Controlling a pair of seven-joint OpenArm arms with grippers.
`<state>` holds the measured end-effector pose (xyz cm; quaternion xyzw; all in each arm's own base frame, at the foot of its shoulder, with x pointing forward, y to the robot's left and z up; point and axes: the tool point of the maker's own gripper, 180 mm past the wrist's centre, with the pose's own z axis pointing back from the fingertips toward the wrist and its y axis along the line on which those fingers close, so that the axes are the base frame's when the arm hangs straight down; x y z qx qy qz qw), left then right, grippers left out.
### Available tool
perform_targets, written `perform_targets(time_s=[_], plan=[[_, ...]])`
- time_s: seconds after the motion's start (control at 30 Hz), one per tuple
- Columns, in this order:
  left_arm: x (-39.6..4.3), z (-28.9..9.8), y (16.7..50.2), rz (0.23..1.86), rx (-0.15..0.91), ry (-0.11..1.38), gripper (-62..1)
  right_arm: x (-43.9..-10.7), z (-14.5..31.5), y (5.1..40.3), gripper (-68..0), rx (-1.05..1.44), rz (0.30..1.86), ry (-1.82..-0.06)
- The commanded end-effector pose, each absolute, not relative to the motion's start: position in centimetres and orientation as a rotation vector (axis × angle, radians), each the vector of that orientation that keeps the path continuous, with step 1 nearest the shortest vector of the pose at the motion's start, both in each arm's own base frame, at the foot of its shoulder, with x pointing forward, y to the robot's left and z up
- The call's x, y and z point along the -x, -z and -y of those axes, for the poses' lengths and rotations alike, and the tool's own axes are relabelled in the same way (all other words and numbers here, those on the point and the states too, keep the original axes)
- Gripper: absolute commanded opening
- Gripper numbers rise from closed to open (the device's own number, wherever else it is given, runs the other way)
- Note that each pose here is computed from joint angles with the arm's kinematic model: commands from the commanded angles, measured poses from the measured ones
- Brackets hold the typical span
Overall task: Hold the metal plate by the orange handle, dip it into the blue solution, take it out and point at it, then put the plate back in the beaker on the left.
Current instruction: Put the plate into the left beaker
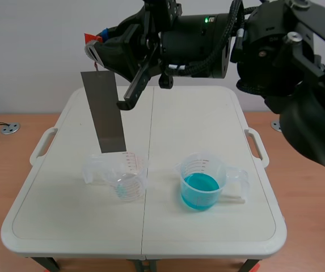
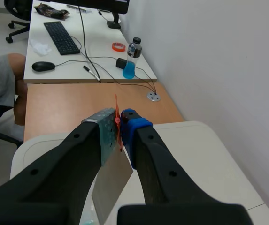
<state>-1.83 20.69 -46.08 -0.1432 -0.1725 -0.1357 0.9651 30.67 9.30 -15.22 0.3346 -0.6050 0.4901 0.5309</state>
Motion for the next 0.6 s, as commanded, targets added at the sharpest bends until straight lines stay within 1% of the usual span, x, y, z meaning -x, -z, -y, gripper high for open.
perform_targets(time_s=[0.0, 0.57], plan=[[1.7, -20.8, 45.9, 0.356, 0.293, 0.275, -59.7, -31.1, -9.3, 14.3, -66.4, -0.815, 1.476, -1.158], [1.6, -20.8, 45.9, 0.358, 0.293, 0.276, -59.7, -31.7, -9.3, 17.7, -66.4, -0.812, 1.405, -1.141]])
